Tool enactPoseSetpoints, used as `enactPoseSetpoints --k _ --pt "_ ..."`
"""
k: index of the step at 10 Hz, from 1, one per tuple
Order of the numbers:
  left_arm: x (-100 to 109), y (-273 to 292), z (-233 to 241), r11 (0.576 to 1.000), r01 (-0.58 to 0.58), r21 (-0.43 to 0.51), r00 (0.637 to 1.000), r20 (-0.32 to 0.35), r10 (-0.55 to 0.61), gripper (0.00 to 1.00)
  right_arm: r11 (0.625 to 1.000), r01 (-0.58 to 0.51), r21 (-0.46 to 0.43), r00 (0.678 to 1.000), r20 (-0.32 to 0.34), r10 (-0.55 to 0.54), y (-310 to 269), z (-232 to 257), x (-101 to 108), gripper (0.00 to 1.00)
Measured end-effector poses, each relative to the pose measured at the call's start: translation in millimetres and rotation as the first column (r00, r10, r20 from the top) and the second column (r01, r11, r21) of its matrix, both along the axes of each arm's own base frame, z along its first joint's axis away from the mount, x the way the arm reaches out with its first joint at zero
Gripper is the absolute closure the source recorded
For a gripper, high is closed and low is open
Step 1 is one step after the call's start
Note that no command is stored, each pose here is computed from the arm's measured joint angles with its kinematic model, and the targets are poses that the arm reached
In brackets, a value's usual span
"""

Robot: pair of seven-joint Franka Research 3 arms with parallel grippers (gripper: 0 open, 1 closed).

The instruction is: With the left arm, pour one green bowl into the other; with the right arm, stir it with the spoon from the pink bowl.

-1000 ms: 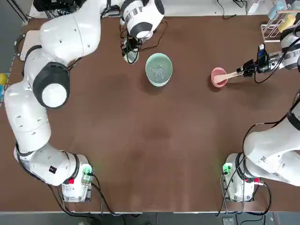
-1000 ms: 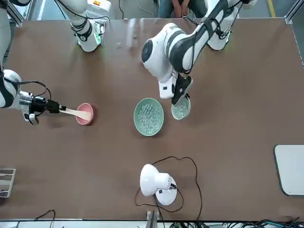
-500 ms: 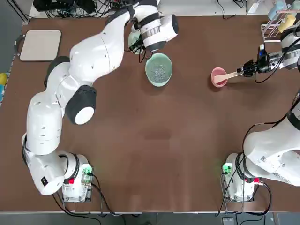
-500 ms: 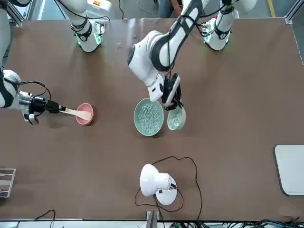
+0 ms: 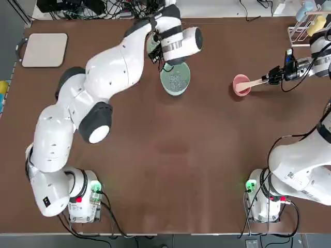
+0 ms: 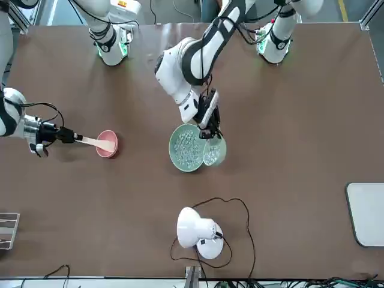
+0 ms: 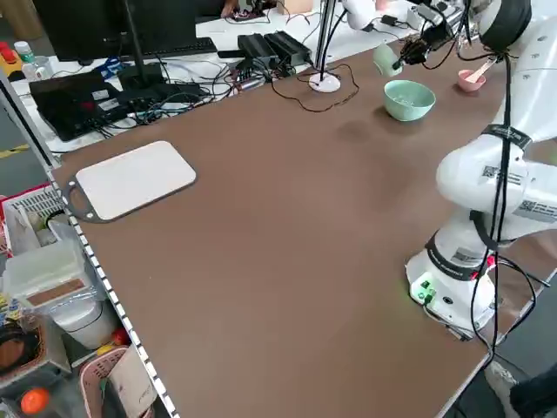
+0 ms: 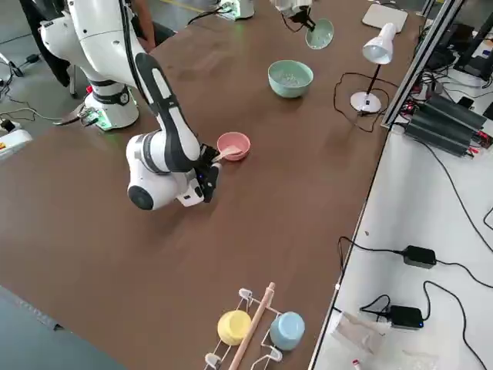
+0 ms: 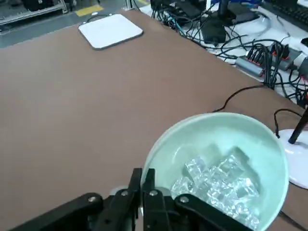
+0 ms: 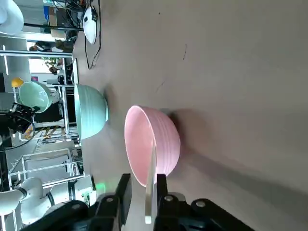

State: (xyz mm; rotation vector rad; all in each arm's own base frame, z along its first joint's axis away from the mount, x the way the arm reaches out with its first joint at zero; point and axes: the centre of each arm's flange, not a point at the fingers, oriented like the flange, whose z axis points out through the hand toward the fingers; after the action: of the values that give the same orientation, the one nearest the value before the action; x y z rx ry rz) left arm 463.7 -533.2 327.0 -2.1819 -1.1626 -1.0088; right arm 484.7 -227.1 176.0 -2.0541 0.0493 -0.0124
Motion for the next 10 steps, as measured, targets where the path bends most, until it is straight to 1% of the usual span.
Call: enactPoseSetpoints --k 2,4,6,7,8,10 --pt "-19 -18 -38 0.997 0.020 0.078 0.995 0.100 -0.028 0.96 1.000 0.001 -0.001 1.000 0.001 -0.001 -1 0 0 0.80" --pt "-38 -38 -43 0.993 0.058 0.098 0.980 0.186 -0.075 0.96 1.000 0.002 -0.002 1.000 0.000 -0.002 -1 -1 0 0.81" --pt "-53 -52 -44 0.987 0.090 0.131 0.948 0.292 -0.125 0.96 1.000 0.002 0.000 1.000 -0.004 -0.002 -1 -3 0 0.85" --pt "-56 -56 -53 0.981 0.098 0.165 0.929 0.338 -0.149 0.96 1.000 0.002 -0.001 1.000 -0.003 -0.002 -1 -4 0 0.93" --pt "-58 -57 -65 0.974 0.105 0.198 0.917 0.361 -0.172 0.96 1.000 0.002 -0.002 1.000 -0.003 -0.002 -1 -4 0 0.94" --pt "-60 -56 -88 0.948 0.121 0.294 0.889 0.392 -0.235 0.96 1.000 0.003 -0.003 1.000 -0.002 -0.003 -1 -4 0 0.95"
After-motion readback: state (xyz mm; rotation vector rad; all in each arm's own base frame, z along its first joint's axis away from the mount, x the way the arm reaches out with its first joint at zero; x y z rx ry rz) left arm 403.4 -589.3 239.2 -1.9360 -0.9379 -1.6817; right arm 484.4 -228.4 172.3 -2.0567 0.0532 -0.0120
